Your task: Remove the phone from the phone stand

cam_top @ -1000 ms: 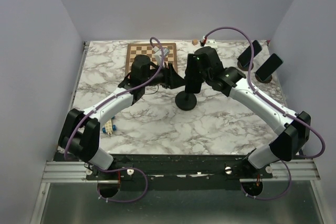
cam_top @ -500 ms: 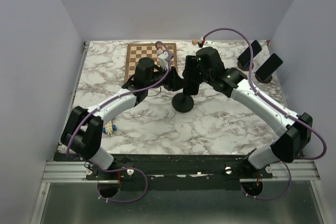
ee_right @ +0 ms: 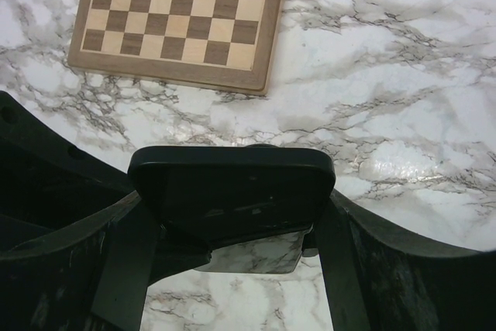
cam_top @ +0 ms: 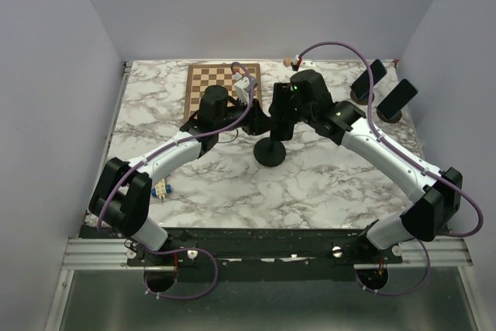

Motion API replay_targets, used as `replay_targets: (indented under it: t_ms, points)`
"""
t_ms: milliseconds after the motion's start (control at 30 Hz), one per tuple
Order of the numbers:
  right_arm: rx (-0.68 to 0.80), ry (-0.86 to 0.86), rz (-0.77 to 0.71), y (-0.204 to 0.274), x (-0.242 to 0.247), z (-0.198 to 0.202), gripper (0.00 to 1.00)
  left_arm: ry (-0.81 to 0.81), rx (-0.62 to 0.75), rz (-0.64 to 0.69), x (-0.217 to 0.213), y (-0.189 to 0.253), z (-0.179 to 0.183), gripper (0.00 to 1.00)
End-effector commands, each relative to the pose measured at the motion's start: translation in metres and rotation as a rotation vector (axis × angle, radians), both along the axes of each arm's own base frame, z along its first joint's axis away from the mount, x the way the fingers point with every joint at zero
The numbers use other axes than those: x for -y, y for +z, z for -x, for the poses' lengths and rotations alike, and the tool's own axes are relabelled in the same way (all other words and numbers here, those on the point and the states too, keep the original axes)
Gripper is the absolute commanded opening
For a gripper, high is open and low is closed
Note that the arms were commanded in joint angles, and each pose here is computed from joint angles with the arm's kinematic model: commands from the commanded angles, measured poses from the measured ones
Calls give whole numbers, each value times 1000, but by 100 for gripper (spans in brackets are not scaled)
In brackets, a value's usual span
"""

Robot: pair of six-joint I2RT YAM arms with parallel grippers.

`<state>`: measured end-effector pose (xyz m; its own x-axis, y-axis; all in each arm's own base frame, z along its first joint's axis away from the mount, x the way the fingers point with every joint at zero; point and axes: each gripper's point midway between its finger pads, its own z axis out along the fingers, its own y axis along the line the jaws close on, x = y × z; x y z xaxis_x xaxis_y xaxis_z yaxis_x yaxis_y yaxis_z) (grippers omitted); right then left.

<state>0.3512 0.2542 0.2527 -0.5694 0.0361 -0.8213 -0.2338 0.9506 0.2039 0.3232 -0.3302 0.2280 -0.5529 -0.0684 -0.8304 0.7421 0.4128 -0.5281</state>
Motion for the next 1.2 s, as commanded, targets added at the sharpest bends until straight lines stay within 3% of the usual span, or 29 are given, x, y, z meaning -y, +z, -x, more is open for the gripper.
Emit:
replay_targets:
  t_ms: [0,133,233,567,800,1000,1167]
  points:
    - [27,-2,-31,15,4,7,31,-24,55,17,1,16,5,10]
    - [0,-61,25,5,13,2,56,-4,63,22,-1,19,5,0]
    - [-26,-103,62,-2,18,-2,76,19,74,22,-2,22,5,0]
    - [-21,-160,95,0,17,1,96,100,86,7,-7,22,0,0]
    - [-5,-222,142,3,16,4,96,108,84,2,-8,22,0,0]
    - [3,-233,122,3,13,5,78,114,86,5,-9,25,1,0]
    - [19,-221,107,2,8,6,75,125,75,7,-9,25,0,0]
